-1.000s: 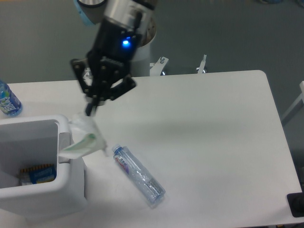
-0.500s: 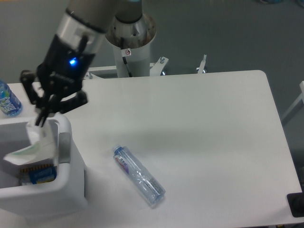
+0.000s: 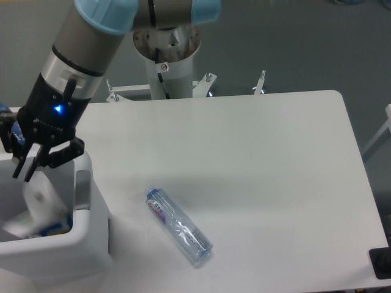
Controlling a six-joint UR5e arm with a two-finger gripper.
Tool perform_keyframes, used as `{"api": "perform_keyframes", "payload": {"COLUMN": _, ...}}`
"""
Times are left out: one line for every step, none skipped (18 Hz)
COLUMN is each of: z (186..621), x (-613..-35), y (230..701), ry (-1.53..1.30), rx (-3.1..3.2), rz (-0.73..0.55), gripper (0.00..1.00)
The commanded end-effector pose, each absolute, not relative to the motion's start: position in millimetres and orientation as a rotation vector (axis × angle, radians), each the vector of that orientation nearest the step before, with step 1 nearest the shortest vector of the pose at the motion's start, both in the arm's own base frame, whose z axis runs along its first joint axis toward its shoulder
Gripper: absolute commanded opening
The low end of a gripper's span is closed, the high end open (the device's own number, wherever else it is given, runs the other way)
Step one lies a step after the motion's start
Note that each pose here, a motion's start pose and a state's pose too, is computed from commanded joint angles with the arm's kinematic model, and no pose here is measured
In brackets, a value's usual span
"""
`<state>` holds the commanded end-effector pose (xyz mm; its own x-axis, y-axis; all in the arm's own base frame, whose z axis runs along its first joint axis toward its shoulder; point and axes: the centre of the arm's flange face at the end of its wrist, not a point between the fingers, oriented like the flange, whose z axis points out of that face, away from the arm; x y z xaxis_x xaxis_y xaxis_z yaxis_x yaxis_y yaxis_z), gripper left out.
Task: Place the trash in the trash can
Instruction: 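Open the gripper to drop the bag into the bin, then move the gripper to the clear water bottle on the table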
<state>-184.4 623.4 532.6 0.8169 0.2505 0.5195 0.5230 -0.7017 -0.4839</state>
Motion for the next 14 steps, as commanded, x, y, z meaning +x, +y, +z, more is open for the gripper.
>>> {"api": "perform_keyframes", "payload": {"z": 533.5, "x": -185.6, "y": 622.6, "ry": -0.574, "rx": -2.362, "rz": -0.538, "gripper": 1.0}}
{"api": "perform_keyframes", "payload": {"z": 534.2, "x": -185.8, "y": 622.0, "ry": -0.576, "rx": -2.363, "rz": -0.529, "gripper": 1.0}}
{"api": "perform_keyframes", "payload": {"z": 534.0, "x": -186.0, "y": 622.0, "ry": -0.579, "rx": -2.364, "rz": -0.526, "gripper": 1.0}}
{"api": "perform_keyframes", "payload": {"z": 533.8, "x": -190.2, "y": 620.7, "ry": -0.59, "rx": -2.362, "rz": -0.519, "gripper": 1.0}}
{"api": "perform_keyframes", "payload": {"z": 533.6, "x": -196.9, "y": 618.6, "ry": -0.617, "rx": -2.358, "rz": -0.518, "gripper": 1.0}}
{"api": "perform_keyframes", "payload": {"z": 533.3, "x": -210.2, "y": 613.6, "ry": -0.678, "rx": -2.35, "rz": -0.501, "gripper": 1.0}}
{"api": "perform_keyframes", "payload": {"z": 529.4, "x": -218.1, "y": 610.1, "ry": -0.737, "rx": -2.361, "rz": -0.446, "gripper": 1.0}}
{"api": "perform_keyframes", "payload": {"z": 525.6, "x": -226.1, "y": 606.2, "ry": -0.788, "rx": -2.378, "rz": -0.358, "gripper": 1.0}}
{"api": "perform_keyframes", "payload": {"z": 524.2, "x": -234.6, "y": 601.9, "ry": -0.825, "rx": -2.39, "rz": -0.269, "gripper": 1.0}}
{"api": "perform_keyframes", "payload": {"z": 521.9, "x": -244.5, "y": 598.1, "ry": -0.858, "rx": -2.396, "rz": -0.207, "gripper": 1.0}}
{"api": "perform_keyframes", "payload": {"z": 518.5, "x": -255.5, "y": 595.0, "ry": -0.886, "rx": -2.397, "rz": -0.177, "gripper": 1.0}}
{"api": "perform_keyframes", "payload": {"z": 515.8, "x": -269.9, "y": 589.7, "ry": -0.916, "rx": -2.389, "rz": -0.168, "gripper": 1.0}}
{"api": "perform_keyframes", "payload": {"z": 511.9, "x": -285.6, "y": 584.5, "ry": -0.948, "rx": -2.382, "rz": -0.162, "gripper": 1.0}}
{"api": "perform_keyframes", "payload": {"z": 504.2, "x": -303.6, "y": 580.0, "ry": -0.985, "rx": -2.378, "rz": -0.157, "gripper": 1.0}}
